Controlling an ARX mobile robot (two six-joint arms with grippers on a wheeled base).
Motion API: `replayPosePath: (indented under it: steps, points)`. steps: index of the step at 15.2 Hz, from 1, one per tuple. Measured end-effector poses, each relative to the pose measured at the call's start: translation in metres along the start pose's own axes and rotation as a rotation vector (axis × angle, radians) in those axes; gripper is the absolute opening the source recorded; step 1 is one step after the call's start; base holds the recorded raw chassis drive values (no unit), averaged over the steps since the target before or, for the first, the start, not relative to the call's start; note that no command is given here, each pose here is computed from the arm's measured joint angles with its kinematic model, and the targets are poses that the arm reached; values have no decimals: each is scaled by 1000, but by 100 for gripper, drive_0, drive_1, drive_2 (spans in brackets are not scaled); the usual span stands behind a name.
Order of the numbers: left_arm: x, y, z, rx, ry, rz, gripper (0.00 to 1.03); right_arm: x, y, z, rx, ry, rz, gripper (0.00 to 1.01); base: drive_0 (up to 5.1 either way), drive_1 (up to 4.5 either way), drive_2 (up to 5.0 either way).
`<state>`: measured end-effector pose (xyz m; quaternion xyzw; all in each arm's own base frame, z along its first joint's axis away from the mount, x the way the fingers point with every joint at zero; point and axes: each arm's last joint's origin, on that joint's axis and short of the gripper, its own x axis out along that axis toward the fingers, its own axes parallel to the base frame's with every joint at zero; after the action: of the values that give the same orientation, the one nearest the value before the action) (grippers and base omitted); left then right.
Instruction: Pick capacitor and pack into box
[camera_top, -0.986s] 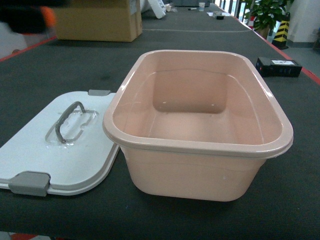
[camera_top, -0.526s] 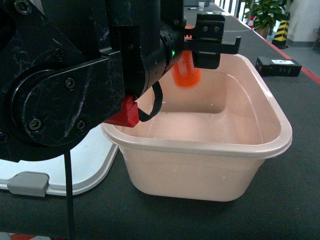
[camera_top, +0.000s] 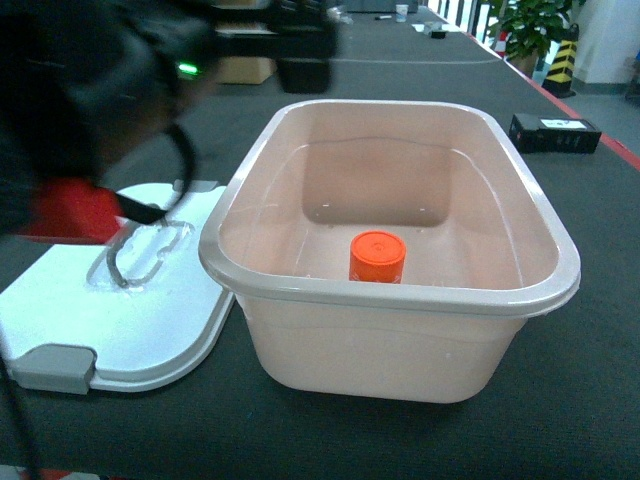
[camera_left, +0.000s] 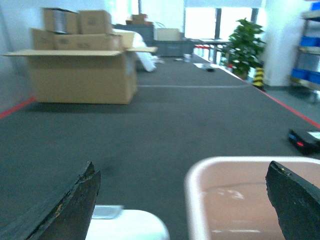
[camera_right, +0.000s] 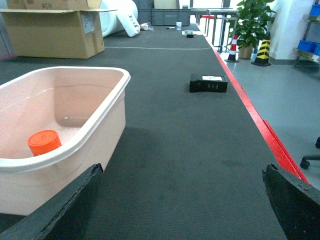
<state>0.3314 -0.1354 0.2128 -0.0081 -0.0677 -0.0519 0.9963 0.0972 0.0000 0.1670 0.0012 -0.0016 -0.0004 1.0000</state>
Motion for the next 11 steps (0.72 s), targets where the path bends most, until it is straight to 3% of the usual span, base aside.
replayPosePath:
  steps: [1, 2, 3, 5, 7, 9, 11]
  points:
    - [-6, 28, 4, 6, -19, 67, 98, 0, 0, 0, 0, 0, 0, 98, 0, 0, 0]
    - [-11, 56, -2, 18, -15, 140, 98, 0, 0, 0, 0, 0, 0, 98, 0, 0, 0]
    - [-16, 75, -19, 35, 32, 180, 98, 0, 0, 0, 0, 0, 0, 98, 0, 0, 0]
    - [-13, 99, -59, 75, 137, 180, 98, 0, 0, 0, 0, 0, 0, 98, 0, 0, 0]
    - [3, 112, -105, 85, 230, 168, 98, 0, 0, 0, 0, 0, 0, 98, 0, 0, 0]
    - [16, 112, -139, 79, 300, 132, 98, 0, 0, 0, 0, 0, 0, 98, 0, 0, 0]
    - [27, 117, -163, 79, 334, 129, 98, 0, 0, 0, 0, 0, 0, 98, 0, 0, 0]
